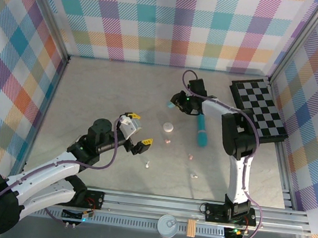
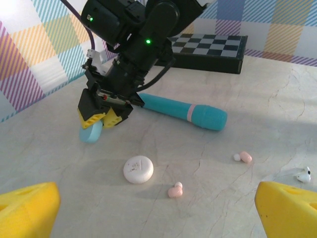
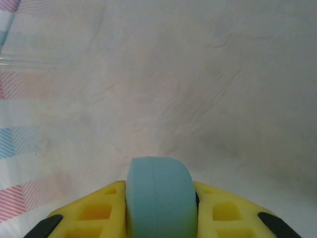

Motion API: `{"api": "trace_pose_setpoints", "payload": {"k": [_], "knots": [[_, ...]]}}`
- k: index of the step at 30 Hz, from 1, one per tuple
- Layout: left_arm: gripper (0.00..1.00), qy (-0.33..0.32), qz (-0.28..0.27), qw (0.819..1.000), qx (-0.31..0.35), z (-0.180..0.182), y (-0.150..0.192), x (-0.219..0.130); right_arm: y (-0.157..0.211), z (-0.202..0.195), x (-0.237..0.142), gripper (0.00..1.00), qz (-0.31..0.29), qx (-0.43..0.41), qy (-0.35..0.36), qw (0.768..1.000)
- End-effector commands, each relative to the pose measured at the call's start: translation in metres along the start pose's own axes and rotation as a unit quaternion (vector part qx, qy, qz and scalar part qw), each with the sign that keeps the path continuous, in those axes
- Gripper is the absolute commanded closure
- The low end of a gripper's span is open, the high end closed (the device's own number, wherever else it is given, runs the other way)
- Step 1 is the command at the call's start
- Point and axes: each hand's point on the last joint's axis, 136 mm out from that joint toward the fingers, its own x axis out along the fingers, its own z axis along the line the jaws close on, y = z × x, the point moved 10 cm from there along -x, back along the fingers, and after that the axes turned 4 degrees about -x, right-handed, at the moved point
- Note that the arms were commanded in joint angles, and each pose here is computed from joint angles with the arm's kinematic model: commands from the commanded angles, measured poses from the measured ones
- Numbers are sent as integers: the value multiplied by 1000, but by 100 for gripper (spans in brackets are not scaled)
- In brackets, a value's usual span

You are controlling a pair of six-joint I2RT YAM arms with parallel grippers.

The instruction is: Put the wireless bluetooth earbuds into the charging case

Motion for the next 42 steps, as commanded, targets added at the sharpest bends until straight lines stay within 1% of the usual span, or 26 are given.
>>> {"api": "trace_pose_setpoints", "payload": {"k": [1,3,6,10,12,14,16,19,24,26,29,31,33,36,39,42], "knots": [[0,-4,3,1000,7,-1,0,0,-9,6,2,75,5,-8,-4,1000],[0,-3,4,1000,5,-1,0,1,-10,-1,8,74,5,1,8,1000],[0,-2,2,1000,2,-1,0,2,-9,-10,15,65,7,13,24,1000],[0,-3,-3,1000,-2,-1,-1,1,-9,-15,14,57,4,6,45,999],[0,-3,-10,1000,-3,-1,-2,-1,-9,-14,6,56,-6,-3,68,998],[0,-9,-18,1000,-6,-1,-3,-3,-9,-11,-9,52,-26,-17,83,996],[0,-17,-21,1000,-10,0,-3,-5,-7,-8,-25,44,-41,-33,102,993],[0,-29,-28,999,-17,1,-1,-6,-2,-1,-51,34,-57,-54,118,990],[0,-62,-50,996,-37,6,1,-7,23,13,-73,30,-54,-90,133,986],[0,-103,-44,992,-56,12,3,-8,37,22,-78,30,-51,-120,134,982],[0,-183,-12,980,-74,26,11,-10,57,40,-85,29,-45,-165,123,978],[0,-203,15,976,-79,33,18,-10,70,51,-90,28,-38,-196,115,973],[0,-226,62,968,-91,43,25,-7,81,58,-94,27,-29,-217,109,970],[0,-264,140,947,-118,61,33,1,94,62,-105,26,-25,-229,94,969],[0,-287,196,926,-144,77,37,11,103,60,-119,26,-24,-227,82,970],[0,-285,262,907,-163,93,41,25,111,56,-131,26,-20,-225,77,971]]}}
